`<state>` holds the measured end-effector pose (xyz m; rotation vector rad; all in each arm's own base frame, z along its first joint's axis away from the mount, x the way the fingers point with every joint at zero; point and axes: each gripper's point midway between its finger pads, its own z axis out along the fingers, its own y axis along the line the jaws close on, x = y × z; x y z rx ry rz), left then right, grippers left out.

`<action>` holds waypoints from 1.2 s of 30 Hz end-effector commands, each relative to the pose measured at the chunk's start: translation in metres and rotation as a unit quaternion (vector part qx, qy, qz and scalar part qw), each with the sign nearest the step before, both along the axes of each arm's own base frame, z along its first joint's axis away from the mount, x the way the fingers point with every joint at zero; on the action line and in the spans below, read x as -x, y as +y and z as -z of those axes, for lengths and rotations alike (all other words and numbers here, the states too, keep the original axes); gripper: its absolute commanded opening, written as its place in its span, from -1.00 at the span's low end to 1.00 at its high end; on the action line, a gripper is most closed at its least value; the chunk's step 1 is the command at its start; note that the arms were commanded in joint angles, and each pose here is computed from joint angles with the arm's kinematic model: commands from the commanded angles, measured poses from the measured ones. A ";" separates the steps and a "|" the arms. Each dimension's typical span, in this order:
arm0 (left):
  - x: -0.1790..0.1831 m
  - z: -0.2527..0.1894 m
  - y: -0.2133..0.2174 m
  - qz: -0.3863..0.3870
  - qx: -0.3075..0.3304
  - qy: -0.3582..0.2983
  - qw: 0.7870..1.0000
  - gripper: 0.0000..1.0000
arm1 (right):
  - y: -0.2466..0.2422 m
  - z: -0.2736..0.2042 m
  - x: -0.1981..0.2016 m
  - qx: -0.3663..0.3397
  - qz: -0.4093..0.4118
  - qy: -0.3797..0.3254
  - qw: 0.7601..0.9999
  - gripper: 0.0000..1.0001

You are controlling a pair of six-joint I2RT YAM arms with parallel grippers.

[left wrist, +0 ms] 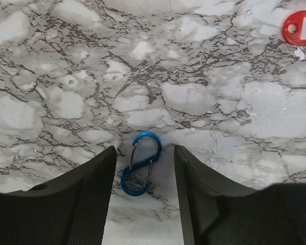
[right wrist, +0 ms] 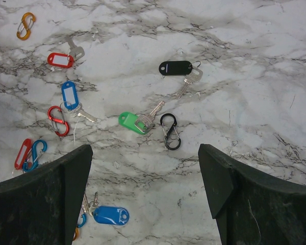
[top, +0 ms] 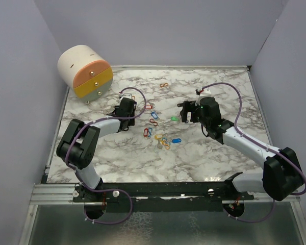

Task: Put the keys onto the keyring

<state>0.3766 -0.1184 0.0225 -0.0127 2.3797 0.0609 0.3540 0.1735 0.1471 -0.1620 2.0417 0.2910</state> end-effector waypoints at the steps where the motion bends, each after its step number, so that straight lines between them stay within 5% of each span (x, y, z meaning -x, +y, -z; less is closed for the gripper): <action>1: 0.027 0.012 0.012 -0.001 -0.017 0.042 0.999 0.04 | -0.005 -0.001 0.000 0.010 0.009 -0.004 1.000 0.72; 19: 0.035 0.019 0.014 0.000 0.001 0.055 0.998 0.01 | -0.006 -0.003 0.003 0.009 0.007 -0.005 1.000 0.71; 36: 0.034 0.018 0.012 0.003 0.013 0.054 0.998 -0.87 | -0.007 -0.003 0.004 0.010 0.011 -0.005 1.000 0.71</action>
